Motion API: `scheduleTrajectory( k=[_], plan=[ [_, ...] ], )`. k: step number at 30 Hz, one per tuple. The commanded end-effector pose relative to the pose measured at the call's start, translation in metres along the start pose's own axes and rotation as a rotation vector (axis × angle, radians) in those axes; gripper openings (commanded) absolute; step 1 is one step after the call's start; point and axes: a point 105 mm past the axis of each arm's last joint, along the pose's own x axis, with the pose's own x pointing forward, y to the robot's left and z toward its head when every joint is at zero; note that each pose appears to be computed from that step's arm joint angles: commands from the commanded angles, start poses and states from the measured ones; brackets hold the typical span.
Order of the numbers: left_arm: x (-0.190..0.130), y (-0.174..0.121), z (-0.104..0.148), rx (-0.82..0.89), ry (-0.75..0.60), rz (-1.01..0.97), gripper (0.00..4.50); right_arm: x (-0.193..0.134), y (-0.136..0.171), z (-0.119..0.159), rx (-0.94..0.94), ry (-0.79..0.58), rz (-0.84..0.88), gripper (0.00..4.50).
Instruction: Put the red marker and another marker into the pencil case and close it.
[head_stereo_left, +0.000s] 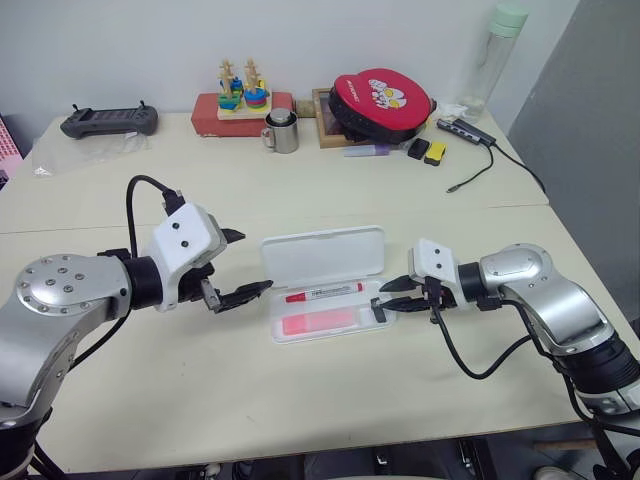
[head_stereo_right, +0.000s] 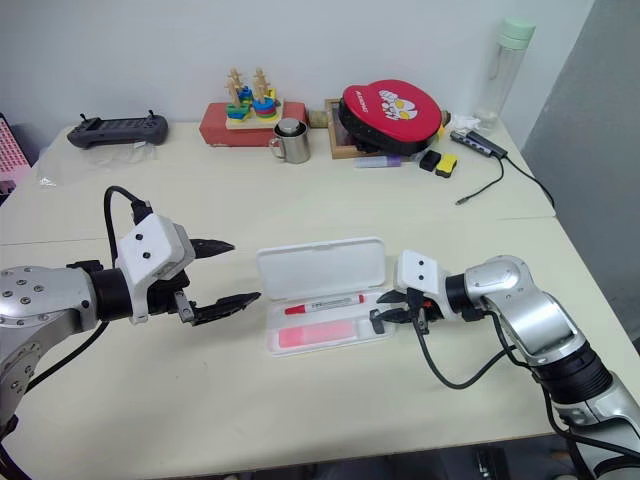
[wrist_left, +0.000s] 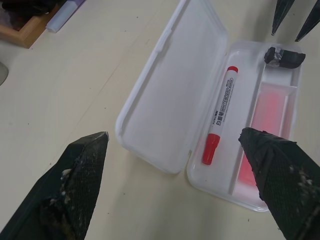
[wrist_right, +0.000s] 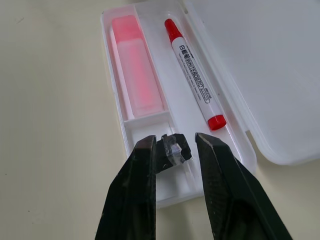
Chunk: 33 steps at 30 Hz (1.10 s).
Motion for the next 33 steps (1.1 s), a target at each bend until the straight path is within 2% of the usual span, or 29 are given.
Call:
scheduleTrajectory(
  k=[1, 13, 19, 25, 33],
  plan=[
    [-0.001, 0.001, 0.005, 0.031, -0.019, 0.015, 4.50, 0.000, -0.004, 0.007, -0.050, -0.005, -0.015, 1.34],
    [-0.006, -0.006, 0.007, 0.035, -0.018, -0.031, 4.50, 0.004, -0.010, -0.016, -0.029, 0.046, -0.024, 1.34],
    [-0.004, -0.007, 0.007, 0.032, -0.022, -0.028, 4.50, 0.008, -0.009, -0.019, -0.036, 0.047, -0.018, 1.34],
    [-0.003, -0.007, 0.006, 0.030, -0.020, -0.024, 4.50, 0.016, -0.007, -0.003, -0.062, 0.006, 0.000, 1.34],
    [-0.001, -0.008, 0.005, 0.028, -0.021, -0.026, 4.50, 0.017, -0.005, 0.003, -0.070, -0.007, 0.007, 1.34]
  ],
)
